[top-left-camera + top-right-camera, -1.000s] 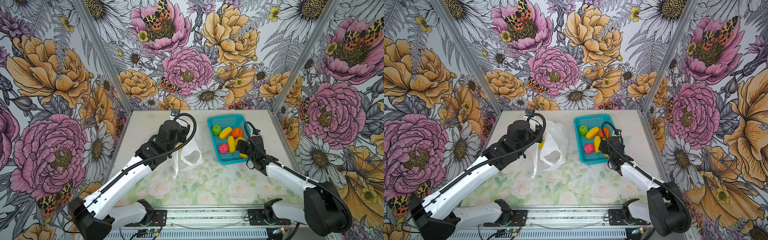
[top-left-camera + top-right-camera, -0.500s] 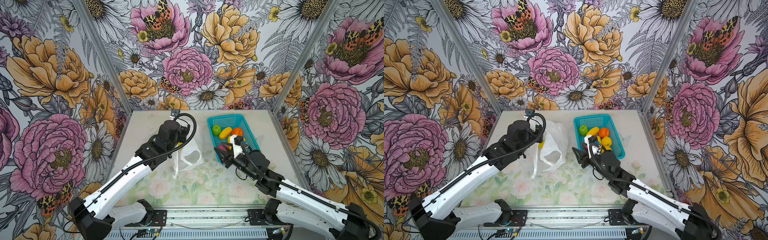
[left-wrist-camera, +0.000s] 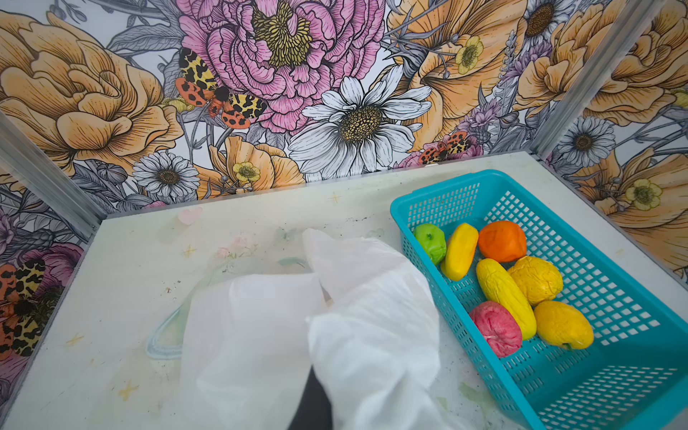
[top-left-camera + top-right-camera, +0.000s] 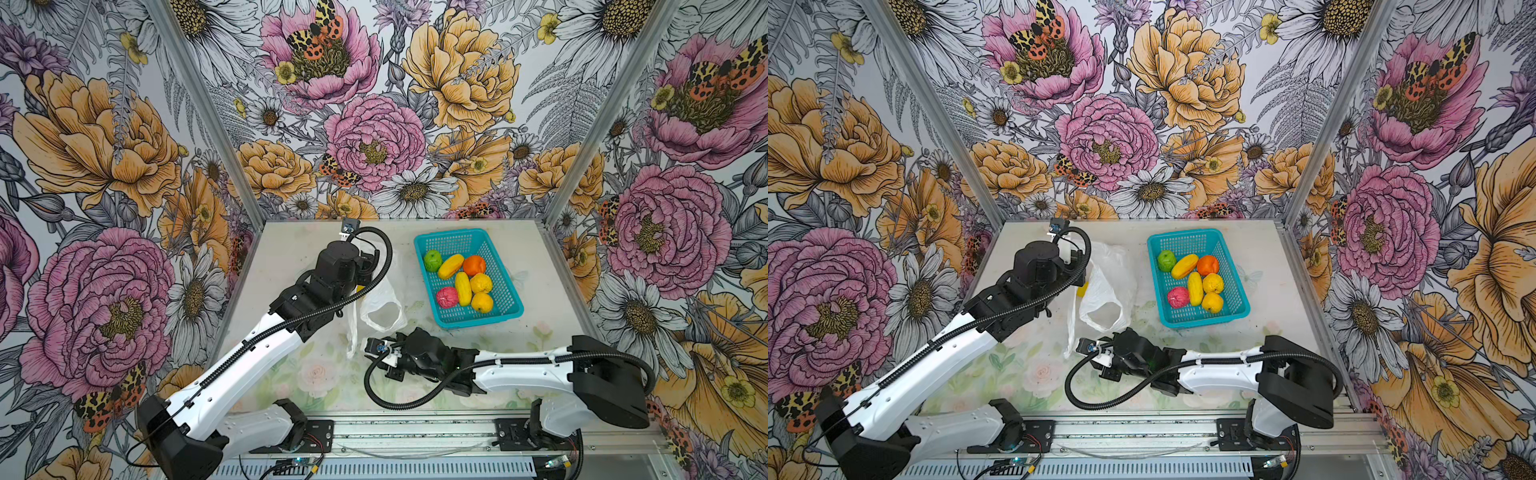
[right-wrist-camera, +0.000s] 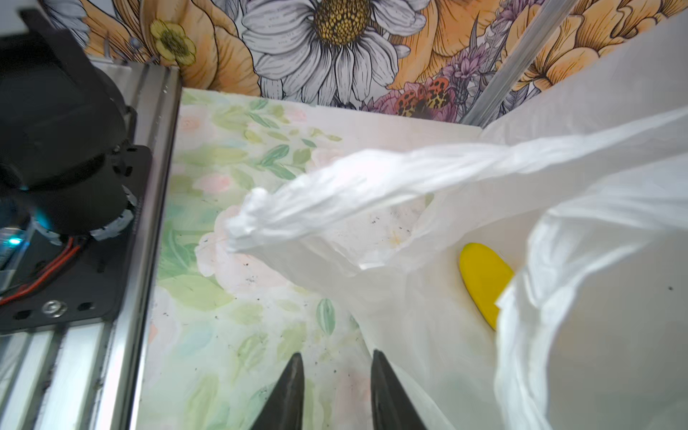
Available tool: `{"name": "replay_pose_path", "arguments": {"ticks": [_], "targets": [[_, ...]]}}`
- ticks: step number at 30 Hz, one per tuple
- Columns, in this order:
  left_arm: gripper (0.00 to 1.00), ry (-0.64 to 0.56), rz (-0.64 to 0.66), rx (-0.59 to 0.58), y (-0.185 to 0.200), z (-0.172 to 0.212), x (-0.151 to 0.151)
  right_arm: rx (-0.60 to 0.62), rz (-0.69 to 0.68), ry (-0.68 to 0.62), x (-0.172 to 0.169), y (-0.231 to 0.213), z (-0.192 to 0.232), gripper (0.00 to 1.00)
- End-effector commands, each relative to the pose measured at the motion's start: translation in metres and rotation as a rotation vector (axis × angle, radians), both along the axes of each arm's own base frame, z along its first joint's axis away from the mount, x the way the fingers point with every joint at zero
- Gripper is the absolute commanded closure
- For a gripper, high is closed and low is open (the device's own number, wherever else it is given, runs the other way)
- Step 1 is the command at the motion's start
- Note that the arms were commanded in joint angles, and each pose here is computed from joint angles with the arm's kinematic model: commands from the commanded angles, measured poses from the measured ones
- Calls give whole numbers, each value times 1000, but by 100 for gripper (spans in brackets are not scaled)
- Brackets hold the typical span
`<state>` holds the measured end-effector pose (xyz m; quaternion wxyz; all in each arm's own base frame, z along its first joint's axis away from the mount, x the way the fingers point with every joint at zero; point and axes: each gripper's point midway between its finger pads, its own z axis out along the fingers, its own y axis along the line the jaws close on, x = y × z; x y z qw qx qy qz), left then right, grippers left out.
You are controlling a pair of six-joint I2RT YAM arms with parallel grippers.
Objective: Untie the knot of the plastic bag and take out the fruit
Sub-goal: 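Move the open right gripper from the basket back into the bag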
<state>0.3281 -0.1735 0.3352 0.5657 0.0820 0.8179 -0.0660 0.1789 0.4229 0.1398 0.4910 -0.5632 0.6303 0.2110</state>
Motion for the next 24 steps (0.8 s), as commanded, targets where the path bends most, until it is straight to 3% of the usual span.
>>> {"name": "replay_pose_path", "arguments": {"ticks": [1, 10, 15, 24], "targets": [[100, -16, -8, -35, 1, 7, -2, -64, -76, -64, 31, 11, -9, 74], [100, -14, -22, -36, -1, 7, -5, -266, -278, -127, 97, 17, -56, 81], [100, -15, -20, -34, -1, 7, -5, -267, -301, -139, 103, 7, -50, 85], [100, -21, -25, -47, 0, 10, -8, -242, -341, -125, 119, -22, -52, 82]]}}
